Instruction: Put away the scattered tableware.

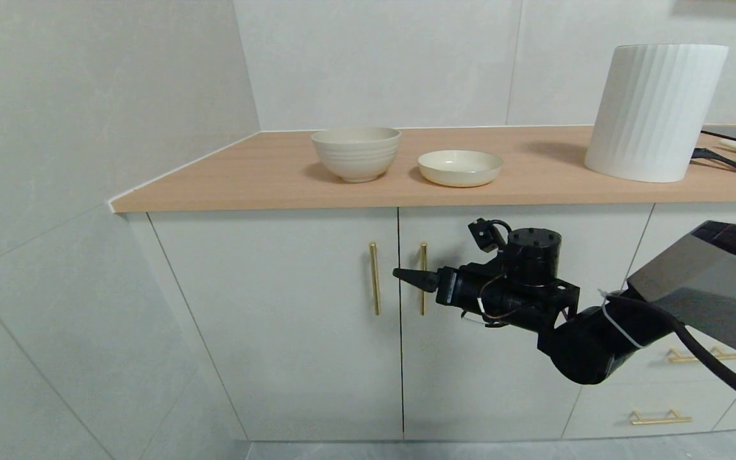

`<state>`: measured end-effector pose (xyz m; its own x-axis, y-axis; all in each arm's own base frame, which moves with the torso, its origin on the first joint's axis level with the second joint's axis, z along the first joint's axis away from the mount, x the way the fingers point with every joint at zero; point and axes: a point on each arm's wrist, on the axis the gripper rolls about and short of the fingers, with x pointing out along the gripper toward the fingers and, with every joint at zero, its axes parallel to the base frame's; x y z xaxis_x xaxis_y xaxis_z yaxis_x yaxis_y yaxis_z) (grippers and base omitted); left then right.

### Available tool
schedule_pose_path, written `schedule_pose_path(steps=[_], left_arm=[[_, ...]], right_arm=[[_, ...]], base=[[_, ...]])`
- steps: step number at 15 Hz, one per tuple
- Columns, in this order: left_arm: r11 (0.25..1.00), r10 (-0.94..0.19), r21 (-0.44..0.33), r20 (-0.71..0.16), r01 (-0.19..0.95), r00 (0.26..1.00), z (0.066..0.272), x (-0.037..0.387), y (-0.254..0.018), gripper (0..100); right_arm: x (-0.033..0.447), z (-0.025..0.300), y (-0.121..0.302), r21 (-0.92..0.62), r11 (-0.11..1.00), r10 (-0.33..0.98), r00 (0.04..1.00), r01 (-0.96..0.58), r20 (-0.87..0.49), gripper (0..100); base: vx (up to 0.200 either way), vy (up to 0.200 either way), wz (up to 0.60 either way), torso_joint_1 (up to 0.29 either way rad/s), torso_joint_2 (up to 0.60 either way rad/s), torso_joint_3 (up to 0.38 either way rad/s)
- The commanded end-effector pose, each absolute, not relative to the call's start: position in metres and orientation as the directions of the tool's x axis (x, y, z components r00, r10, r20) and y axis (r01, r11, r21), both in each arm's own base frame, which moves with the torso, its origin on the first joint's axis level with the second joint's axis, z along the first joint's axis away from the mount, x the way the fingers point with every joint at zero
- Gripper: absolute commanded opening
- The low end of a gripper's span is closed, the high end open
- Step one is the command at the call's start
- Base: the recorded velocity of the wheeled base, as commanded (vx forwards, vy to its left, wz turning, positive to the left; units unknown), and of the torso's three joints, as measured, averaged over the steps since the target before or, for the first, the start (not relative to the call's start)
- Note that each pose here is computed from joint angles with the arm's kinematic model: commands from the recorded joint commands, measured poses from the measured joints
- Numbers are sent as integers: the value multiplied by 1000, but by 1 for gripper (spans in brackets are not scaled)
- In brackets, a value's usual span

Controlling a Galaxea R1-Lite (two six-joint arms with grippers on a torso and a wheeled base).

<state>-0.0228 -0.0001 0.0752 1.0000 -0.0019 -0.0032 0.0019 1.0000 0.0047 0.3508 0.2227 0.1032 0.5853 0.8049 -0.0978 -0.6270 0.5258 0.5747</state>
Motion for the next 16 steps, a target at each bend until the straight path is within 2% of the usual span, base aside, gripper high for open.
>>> schedule_pose_path(steps=[1,13,16], left_arm=[[1000,-2,5,-5,2,1000,75,-23,0,100],[1000,-2,5,-5,2,1000,75,-23,0,100],[1000,-2,5,-5,2,1000,75,-23,0,100]], right_arm=[[351,101,223,577,525,807,582,-626,-103,100],[344,87,242,574,491,834,544,-656,-92,100],[332,96,235,578,464,854,512,-671,-92,100]], base=[[0,0,0,0,0,0],[0,0,0,0,0,0],[0,0,0,0,0,0]])
